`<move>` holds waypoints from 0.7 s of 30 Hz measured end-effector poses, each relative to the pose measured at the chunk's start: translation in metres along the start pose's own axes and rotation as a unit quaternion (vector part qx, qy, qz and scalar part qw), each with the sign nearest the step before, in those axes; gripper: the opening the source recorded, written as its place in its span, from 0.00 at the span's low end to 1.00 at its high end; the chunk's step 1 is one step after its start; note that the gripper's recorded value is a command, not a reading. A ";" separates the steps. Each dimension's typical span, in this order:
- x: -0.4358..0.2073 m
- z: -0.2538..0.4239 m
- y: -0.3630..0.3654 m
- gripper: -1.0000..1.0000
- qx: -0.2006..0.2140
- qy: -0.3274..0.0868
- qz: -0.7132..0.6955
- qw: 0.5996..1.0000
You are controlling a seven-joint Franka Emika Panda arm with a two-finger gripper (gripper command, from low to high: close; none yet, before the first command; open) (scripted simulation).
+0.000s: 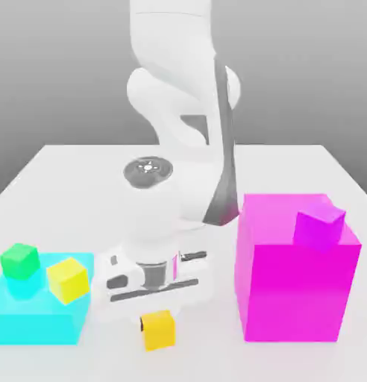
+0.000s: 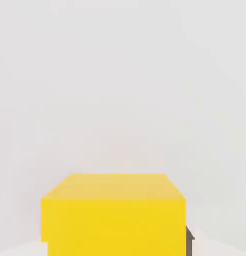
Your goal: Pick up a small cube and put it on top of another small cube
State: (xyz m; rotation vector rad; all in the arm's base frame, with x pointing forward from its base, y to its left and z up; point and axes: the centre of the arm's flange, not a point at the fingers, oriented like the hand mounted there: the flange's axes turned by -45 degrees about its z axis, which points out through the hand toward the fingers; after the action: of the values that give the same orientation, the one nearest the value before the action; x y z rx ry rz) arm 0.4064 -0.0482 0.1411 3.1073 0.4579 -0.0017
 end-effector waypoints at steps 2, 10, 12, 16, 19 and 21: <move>0.001 -0.018 0.000 0.00 0.000 0.000 0.000 1.000; -0.023 -0.099 0.084 0.00 -0.012 -0.014 0.153 0.988; -0.049 -0.122 0.125 0.00 -0.013 -0.013 0.236 0.972; -0.122 -0.162 0.194 0.00 -0.004 -0.004 0.397 0.918; -0.151 -0.154 0.214 0.00 0.003 0.001 0.450 0.893; -0.154 -0.130 0.216 0.00 0.003 0.001 0.456 0.890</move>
State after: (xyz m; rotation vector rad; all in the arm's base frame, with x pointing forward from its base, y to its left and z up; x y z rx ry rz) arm 0.3210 -0.2990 0.2717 2.9794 -1.0123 0.0022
